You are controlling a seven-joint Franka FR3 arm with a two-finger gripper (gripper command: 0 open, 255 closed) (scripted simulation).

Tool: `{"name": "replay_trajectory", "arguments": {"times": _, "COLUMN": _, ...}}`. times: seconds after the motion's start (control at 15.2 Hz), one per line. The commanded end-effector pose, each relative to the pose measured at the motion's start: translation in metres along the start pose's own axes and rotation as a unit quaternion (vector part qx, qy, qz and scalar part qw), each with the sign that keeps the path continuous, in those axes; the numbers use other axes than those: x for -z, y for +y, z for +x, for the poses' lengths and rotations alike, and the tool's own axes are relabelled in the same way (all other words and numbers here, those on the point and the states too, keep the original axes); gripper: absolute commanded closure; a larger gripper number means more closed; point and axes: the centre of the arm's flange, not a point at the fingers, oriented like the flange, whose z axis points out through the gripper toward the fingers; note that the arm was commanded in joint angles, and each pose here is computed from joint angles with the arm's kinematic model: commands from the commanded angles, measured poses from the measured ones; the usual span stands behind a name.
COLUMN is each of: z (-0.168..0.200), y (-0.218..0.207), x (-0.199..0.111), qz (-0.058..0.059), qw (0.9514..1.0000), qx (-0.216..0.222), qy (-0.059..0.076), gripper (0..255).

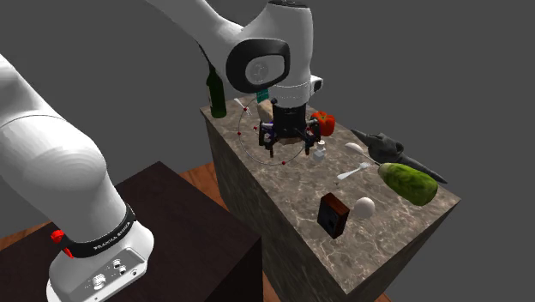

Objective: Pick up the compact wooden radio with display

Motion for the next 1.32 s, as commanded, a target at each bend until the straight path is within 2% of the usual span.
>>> {"name": "replay_trajectory", "arguments": {"times": 0.0, "z": -0.002, "y": 0.019, "x": -0.022, "qz": 0.001, "qw": 0.9998, "qx": 0.019, "qy": -0.004, "gripper": 0}}
{"name": "replay_trajectory", "arguments": {"times": 0.4, "z": -0.014, "y": 0.067, "x": -0.085, "qz": 0.007, "qw": 0.9976, "qx": 0.068, "qy": -0.012, "gripper": 0}}
{"name": "replay_trajectory", "arguments": {"times": 0.86, "z": -0.022, "y": 0.123, "x": -0.156, "qz": 0.014, "qw": 0.9919, "qx": 0.124, "qy": -0.021, "gripper": 0}}
{"name": "replay_trajectory", "arguments": {"times": 1.25, "z": -0.024, "y": 0.120, "x": -0.187, "qz": 0.014, "qw": 0.9919, "qx": 0.124, "qy": -0.021, "gripper": 0}}
